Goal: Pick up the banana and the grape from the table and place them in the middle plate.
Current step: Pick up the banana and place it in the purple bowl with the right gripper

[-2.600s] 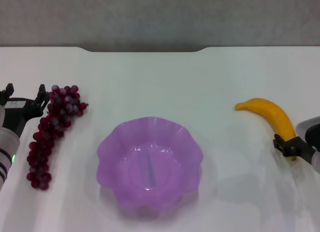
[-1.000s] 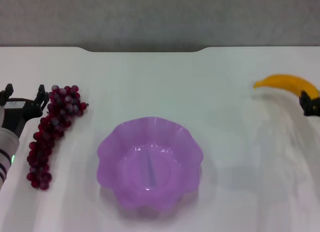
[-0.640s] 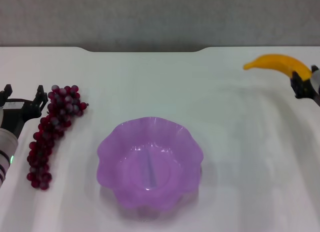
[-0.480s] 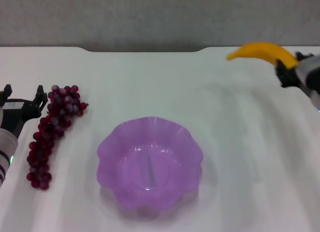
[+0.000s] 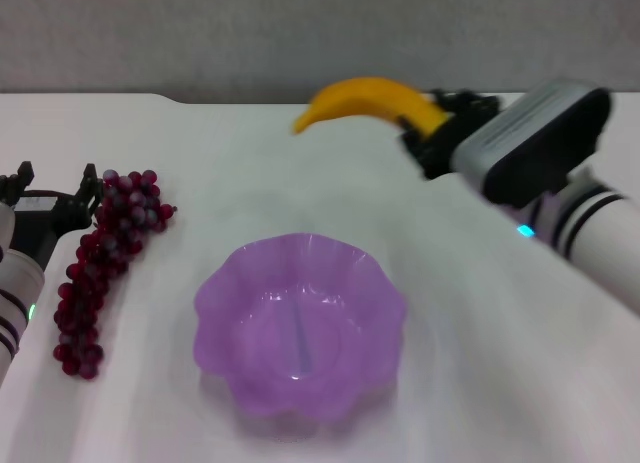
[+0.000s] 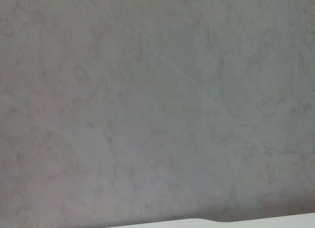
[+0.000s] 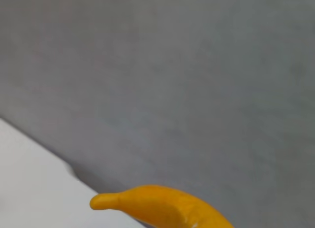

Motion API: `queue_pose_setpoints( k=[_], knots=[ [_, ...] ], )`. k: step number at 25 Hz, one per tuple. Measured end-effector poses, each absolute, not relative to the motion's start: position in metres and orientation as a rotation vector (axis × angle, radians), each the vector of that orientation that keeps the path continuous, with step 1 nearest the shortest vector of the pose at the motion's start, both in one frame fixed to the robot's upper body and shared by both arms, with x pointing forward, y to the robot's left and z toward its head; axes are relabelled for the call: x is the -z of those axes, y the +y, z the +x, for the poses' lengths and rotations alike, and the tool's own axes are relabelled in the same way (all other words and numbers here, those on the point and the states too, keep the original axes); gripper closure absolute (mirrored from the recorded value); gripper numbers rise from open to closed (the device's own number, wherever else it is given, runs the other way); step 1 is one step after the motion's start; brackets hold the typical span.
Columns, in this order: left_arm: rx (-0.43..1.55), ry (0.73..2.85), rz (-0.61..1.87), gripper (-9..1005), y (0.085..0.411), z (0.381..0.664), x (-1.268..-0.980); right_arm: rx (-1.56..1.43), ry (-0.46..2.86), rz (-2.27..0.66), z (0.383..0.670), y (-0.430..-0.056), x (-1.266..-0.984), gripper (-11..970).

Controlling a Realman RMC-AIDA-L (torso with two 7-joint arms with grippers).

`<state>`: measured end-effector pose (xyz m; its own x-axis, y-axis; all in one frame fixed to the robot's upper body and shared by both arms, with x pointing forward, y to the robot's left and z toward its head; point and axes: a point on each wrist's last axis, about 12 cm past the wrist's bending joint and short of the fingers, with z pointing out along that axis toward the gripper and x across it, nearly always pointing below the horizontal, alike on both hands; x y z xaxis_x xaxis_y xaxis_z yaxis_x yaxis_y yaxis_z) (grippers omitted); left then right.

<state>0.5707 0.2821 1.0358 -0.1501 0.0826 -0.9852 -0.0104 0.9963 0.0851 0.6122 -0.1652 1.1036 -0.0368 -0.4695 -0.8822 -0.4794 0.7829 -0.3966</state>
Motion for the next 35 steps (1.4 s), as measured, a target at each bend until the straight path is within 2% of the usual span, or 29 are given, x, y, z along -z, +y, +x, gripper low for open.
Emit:
queue_pose_setpoints(
  k=[7,13,28,35],
  knots=[
    [-0.054,1.713,0.045,195,0.279,0.571,-1.037,-0.155,1.596,-0.926,0.577,-0.112,-1.096,499],
    [-0.043,1.709,0.053,196,0.275,0.573,-1.038,-0.232,1.604,-1.016,0.551,-0.093,-1.08,500],
    [-0.047,1.716,0.047,195,0.278,0.571,-1.036,-0.279,1.746,-0.951,0.506,-0.114,-1.041,501],
    [-0.061,1.707,0.039,195,0.282,0.568,-1.035,-0.281,1.774,-0.945,0.495,-0.119,-1.035,502]
  ],
)
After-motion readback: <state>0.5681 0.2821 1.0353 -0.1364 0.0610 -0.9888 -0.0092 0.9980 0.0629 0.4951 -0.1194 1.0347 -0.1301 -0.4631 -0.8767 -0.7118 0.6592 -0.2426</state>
